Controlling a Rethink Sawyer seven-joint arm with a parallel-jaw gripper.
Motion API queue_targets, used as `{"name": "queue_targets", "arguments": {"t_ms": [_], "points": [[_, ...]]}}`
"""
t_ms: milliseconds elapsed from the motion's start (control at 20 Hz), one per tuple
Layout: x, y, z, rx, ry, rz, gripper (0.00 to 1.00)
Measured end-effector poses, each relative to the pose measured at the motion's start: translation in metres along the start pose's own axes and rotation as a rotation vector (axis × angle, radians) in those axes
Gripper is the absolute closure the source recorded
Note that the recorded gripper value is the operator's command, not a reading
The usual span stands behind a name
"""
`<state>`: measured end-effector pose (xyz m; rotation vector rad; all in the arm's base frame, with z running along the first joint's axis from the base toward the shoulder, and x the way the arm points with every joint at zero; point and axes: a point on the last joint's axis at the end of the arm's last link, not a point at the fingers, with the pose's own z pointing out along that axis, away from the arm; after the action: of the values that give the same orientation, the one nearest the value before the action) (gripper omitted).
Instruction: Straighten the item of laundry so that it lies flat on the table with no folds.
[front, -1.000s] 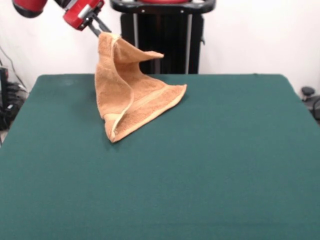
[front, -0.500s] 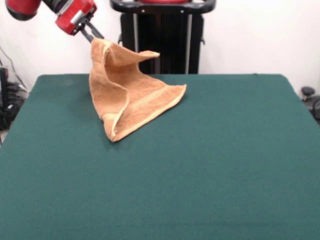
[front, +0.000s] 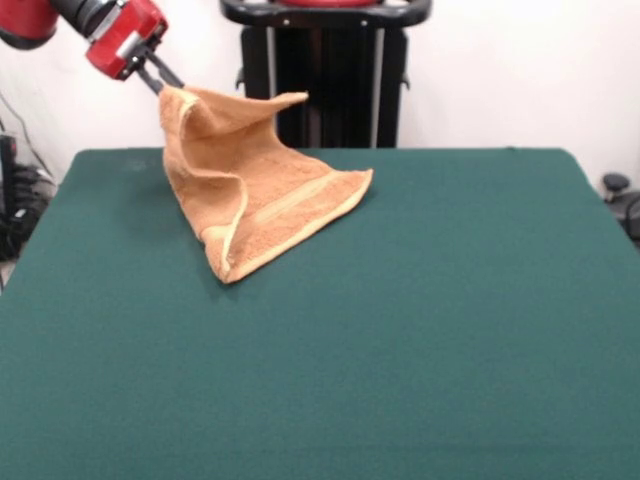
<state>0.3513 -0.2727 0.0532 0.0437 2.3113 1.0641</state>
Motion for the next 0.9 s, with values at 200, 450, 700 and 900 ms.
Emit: {"name": "queue_targets", "arguments": {"t_ms": [200,450,700,900], "points": [[-0.001,-0.008,-0.005,-0.001,0.004,-0.007,1.0],[-0.002,-0.016,-0.01,0.001,0.01,-0.013,1.0],[-0.001,-0.024,-0.014,-0.002,0.023,-0.007,1.0],[-0.002,-0.03,-0.019,-0.01,0.033,0.006,1.0]]}}
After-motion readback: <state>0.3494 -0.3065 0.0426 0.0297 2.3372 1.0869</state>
